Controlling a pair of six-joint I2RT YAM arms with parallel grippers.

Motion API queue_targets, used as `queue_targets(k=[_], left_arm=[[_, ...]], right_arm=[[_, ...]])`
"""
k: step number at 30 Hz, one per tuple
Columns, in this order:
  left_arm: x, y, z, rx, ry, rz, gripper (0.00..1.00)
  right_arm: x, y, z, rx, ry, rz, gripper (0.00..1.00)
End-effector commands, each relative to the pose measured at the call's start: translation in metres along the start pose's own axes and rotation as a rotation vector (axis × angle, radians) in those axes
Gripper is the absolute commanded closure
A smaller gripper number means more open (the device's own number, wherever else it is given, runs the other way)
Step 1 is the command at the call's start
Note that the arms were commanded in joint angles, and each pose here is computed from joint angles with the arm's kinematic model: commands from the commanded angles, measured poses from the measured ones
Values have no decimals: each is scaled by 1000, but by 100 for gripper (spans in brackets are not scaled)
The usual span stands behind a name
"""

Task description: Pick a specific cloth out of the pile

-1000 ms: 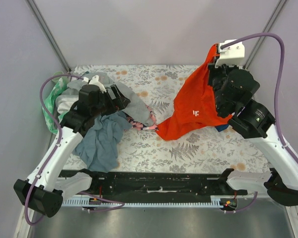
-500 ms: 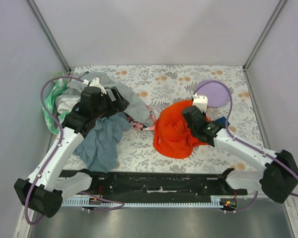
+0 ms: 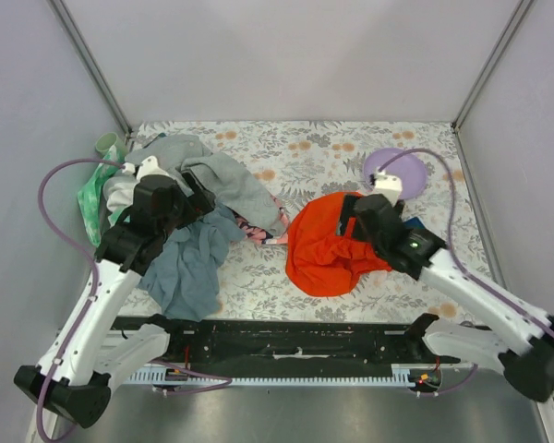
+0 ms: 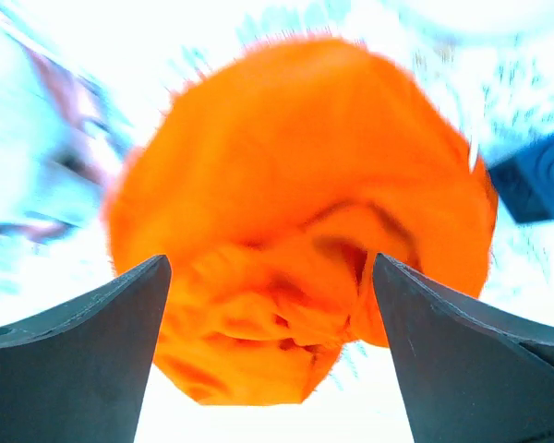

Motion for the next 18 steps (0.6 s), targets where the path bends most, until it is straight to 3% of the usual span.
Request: queue_targets(k=[1,7,18], left_arm=[[-20,12,-23,-46,-111,-58,2],[-41,21,-52,-60,-216,-85,2],[-47,27,-62,-67,-262,-97,2]], right_arm=[[-85,-26,-84,-76,-311,102,2],[-112,-64,-132,-37,-498,155,2],[-109,-76,-138,-1,-521,184,2]])
Point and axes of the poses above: each gripper's point midway between its finger pads, its own z axis out along the fingers, its own y axis along the line the jaws close on, x = y × z, the point moved 1 cm from there along -z, back along the fingers, and after that the axes turned 11 degrees about -z, right-handed, at the moved point
